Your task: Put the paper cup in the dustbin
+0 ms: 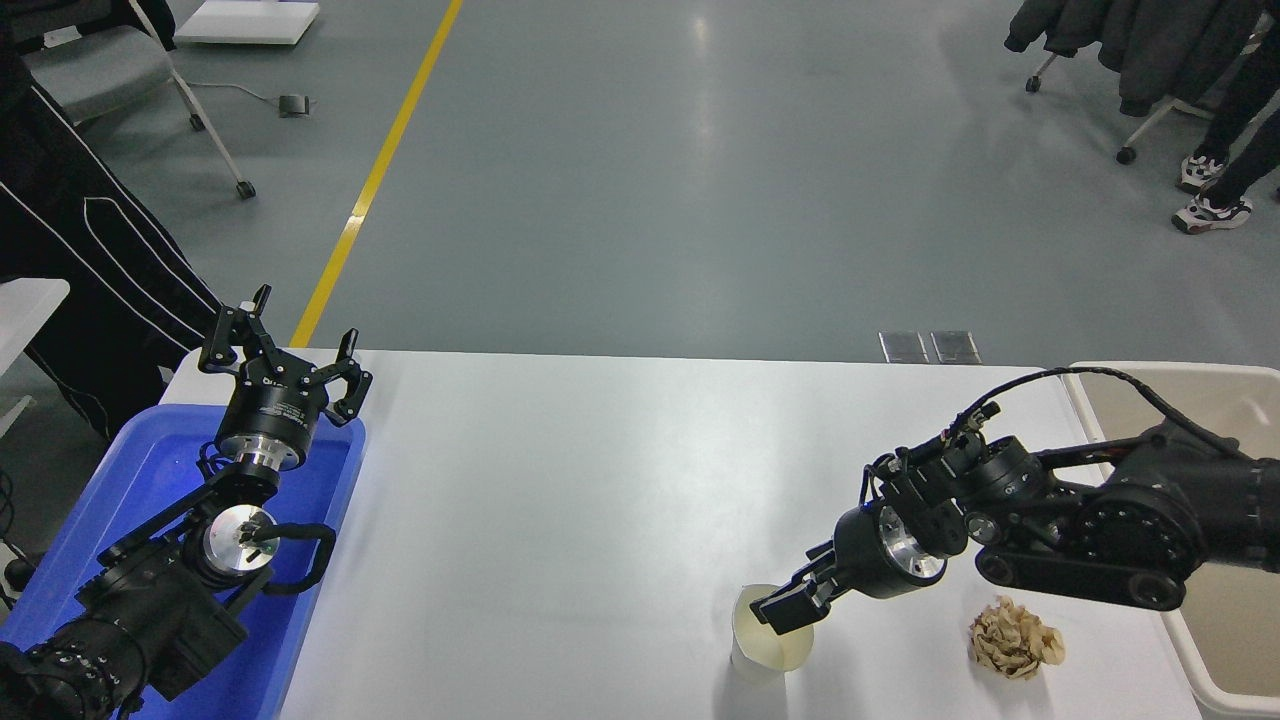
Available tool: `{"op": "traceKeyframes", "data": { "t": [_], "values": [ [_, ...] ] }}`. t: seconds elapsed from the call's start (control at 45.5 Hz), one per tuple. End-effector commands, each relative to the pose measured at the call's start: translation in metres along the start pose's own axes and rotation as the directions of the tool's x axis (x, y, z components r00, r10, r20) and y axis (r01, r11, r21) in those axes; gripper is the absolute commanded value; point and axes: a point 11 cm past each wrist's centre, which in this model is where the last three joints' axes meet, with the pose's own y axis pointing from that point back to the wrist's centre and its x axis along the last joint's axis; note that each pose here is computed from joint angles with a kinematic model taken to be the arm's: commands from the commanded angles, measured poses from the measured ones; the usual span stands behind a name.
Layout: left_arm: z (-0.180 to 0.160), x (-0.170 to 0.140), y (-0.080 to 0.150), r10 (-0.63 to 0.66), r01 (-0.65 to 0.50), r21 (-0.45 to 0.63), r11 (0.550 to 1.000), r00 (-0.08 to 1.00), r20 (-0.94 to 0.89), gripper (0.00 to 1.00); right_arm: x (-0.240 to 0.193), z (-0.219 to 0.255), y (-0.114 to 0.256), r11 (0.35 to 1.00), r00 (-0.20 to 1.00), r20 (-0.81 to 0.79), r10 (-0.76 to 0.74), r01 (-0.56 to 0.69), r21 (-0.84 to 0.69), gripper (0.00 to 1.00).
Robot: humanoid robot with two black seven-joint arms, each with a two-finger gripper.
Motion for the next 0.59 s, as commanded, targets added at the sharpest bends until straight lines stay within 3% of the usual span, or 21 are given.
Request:
{"op": "traceKeyframes", "data": {
  "t": [0.0,0.088,0.176,0.264,0.352,0.571],
  "values": [
    [0.0000,0.0000,0.0000,0.000,0.000,0.000,1.000,1.000,0.000,1.00,-0.0061,0.0009,-0.0083,1.000,1.000,-0.015,0.001,0.000,0.015,0.92],
    [0.0000,0.0000,0.0000,0.000,0.000,0.000,1.000,1.000,0.000,1.00,-0.0045,-0.0040,-0.0099,0.999,0.999,-0.033,0.001,0.000,0.051,0.73],
    [0.0000,0.0000,0.0000,0.000,0.000,0.000,1.000,1.000,0.000,1.00,-0.0036,0.0002,-0.0080,0.999,0.999,-0.043,-0.001,0.003,0.046,0.29],
    [0.0000,0.0000,0.0000,0.000,0.000,0.000,1.000,1.000,0.000,1.00,-0.0047,0.0013,-0.0077,0.999,0.999,-0.049,-0.009,0.011,0.045,0.07],
    [0.0000,0.0000,0.0000,0.000,0.000,0.000,1.000,1.000,0.000,1.00,-0.0045,0.0024,-0.0070,0.999,0.999,-0.049,-0.008,0.010,0.043,0.00],
    [0.0000,0.0000,0.0000,0.000,0.000,0.000,1.000,1.000,0.000,1.00,-0.0065,0.0023,-0.0057,0.998,0.999,-0.052,-0.016,0.019,0.055,0.00]
  ]
}}
